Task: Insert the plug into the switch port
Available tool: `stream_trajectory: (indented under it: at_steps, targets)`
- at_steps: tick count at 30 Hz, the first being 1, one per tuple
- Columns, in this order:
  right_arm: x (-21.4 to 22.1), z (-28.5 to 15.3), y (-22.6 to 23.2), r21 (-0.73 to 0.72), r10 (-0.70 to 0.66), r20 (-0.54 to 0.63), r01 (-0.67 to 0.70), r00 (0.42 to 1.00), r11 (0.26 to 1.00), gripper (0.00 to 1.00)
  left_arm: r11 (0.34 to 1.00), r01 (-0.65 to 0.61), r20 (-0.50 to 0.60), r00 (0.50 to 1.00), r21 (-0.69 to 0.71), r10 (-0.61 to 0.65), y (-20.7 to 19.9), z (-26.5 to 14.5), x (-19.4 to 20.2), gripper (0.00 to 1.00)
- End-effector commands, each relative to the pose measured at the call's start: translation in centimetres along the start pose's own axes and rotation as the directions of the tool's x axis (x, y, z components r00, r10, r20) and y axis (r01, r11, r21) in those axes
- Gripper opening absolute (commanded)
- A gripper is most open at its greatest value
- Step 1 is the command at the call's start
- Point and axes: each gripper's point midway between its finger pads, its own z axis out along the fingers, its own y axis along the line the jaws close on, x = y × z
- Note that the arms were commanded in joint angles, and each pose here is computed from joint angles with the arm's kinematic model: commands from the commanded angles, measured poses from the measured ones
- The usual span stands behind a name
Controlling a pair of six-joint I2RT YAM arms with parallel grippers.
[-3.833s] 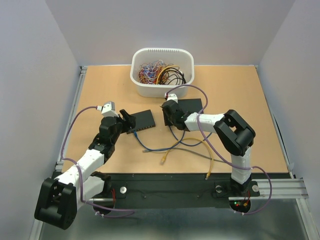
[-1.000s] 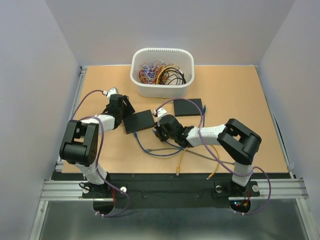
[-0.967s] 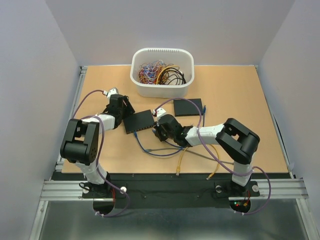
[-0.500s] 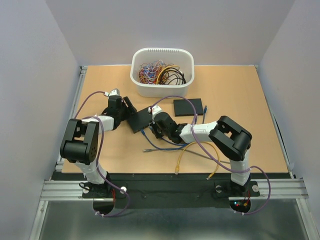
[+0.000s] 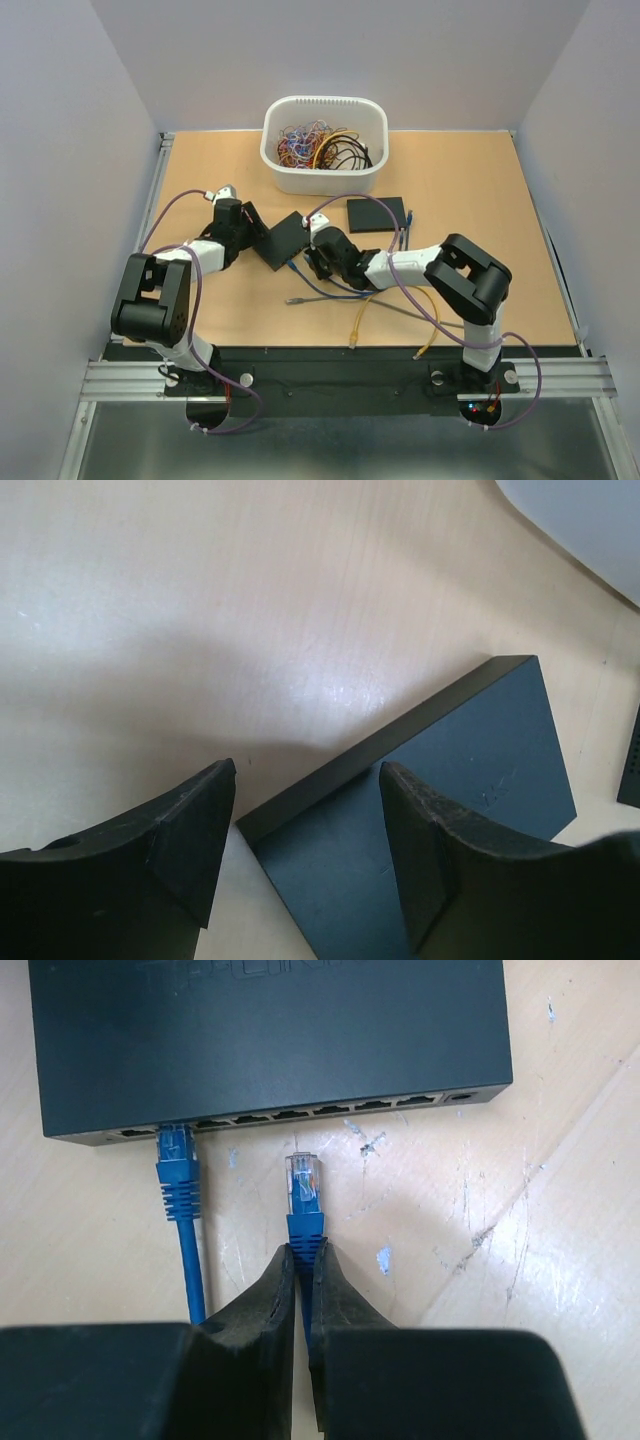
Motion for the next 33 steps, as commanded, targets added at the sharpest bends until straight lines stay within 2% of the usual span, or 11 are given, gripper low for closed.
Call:
stream_trajectory:
  at_steps: [1,4,8,11,20,33]
  targets:
    - [-0.2,-1.2,0.0,0.009,0.002,0.002,-0.002,1.000,1.000,0.00,0.999,-0.044,0.127,0.991,-0.030,0.048,-0.7,-1.3,-3.9,0.70]
    - [-0.4,-1.5,0.1,0.007,0.008,0.002,-0.008,1.000,1.000,0.00,0.999,-0.041,0.152,0.987,-0.018,0.044,-1.3,-1.1,-4.9,0.70]
    - [-0.8,-1.8,-0.1,0.015,0.011,0.007,-0.011,1.000,1.000,0.00,0.997,-0.025,0.150,0.989,0.077,0.013,-3.1,-0.4,-4.8,0.70]
    - [-1.4,-1.7,-0.1,0.029,0.005,0.011,-0.006,1.000,1.000,0.00,0.989,-0.025,0.103,0.995,0.147,0.010,-4.0,0.6,-3.5,0.71]
    - [-3.0,-1.1,0.0,0.044,-0.005,0.025,0.004,1.000,0.999,0.00,0.962,-0.047,0.064,0.997,0.270,0.031,-5.7,1.5,-2.0,0.72]
    - [-3.4,0.6,0.7,0.040,0.005,0.003,-0.005,1.000,0.999,0.00,0.940,-0.040,0.033,0.999,0.339,0.031,-6.5,1.4,-0.8,0.71]
